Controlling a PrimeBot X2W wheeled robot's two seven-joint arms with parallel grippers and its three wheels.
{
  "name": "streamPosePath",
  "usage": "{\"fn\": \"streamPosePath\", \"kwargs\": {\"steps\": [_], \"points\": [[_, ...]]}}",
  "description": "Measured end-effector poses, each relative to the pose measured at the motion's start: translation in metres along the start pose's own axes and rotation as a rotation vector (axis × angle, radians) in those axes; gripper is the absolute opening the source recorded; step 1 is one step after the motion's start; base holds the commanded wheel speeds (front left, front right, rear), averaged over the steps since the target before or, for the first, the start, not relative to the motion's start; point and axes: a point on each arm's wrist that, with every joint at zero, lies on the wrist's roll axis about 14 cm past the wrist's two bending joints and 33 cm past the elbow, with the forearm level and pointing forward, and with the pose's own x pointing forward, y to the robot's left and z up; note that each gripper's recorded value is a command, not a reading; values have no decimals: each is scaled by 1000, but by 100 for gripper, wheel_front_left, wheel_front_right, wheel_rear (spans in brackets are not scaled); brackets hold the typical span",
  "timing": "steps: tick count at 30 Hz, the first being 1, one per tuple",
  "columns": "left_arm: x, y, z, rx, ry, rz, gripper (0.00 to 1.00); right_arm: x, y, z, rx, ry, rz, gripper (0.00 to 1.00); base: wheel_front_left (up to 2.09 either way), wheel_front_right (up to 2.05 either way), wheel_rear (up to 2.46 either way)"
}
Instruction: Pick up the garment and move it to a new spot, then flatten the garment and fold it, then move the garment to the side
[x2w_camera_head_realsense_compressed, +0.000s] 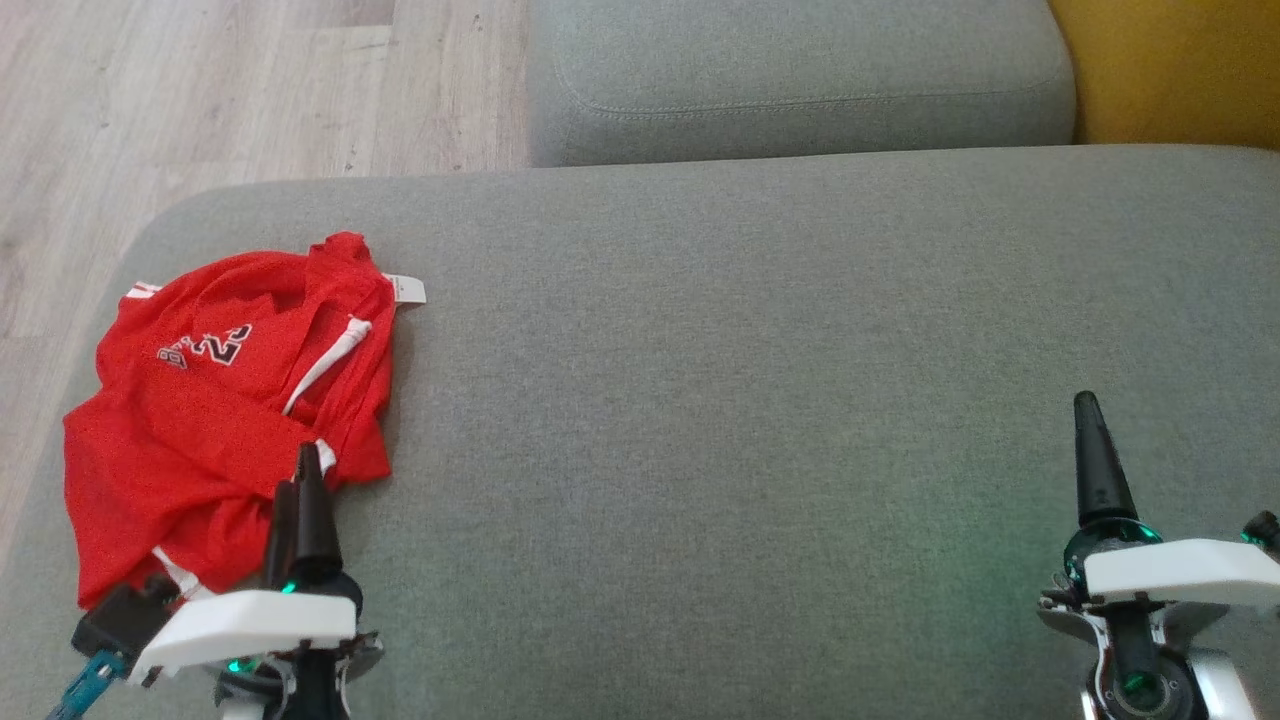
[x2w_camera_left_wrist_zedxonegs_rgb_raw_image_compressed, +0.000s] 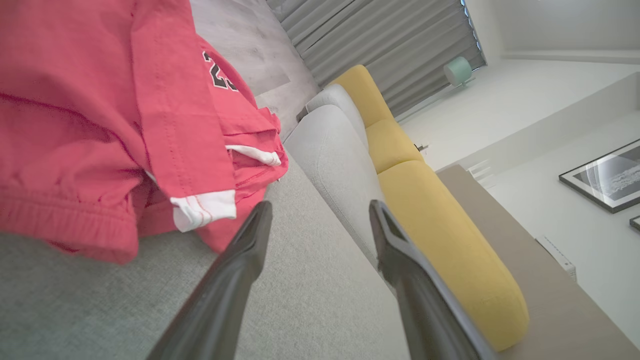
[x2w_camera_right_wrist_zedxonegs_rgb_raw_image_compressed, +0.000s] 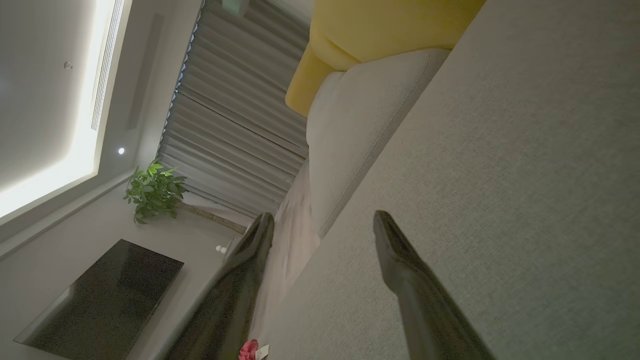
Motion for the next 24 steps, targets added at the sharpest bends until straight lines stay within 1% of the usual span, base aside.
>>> {"fn": "streamPosePath", "kwargs": {"steps": [5, 19, 24], "points": [[1, -3, -4, 88, 11, -10, 100, 0, 6, -2, -81, 14, 21, 100, 0, 0, 0], [0, -8, -11, 292, 28, -31, 100, 0, 23, -7, -275, 34, 78, 100, 0, 0, 0], [-1, -9, -16, 366, 39, -38, 100, -4, 22, -12, -338, 48, 81, 100, 0, 0, 0]]}}
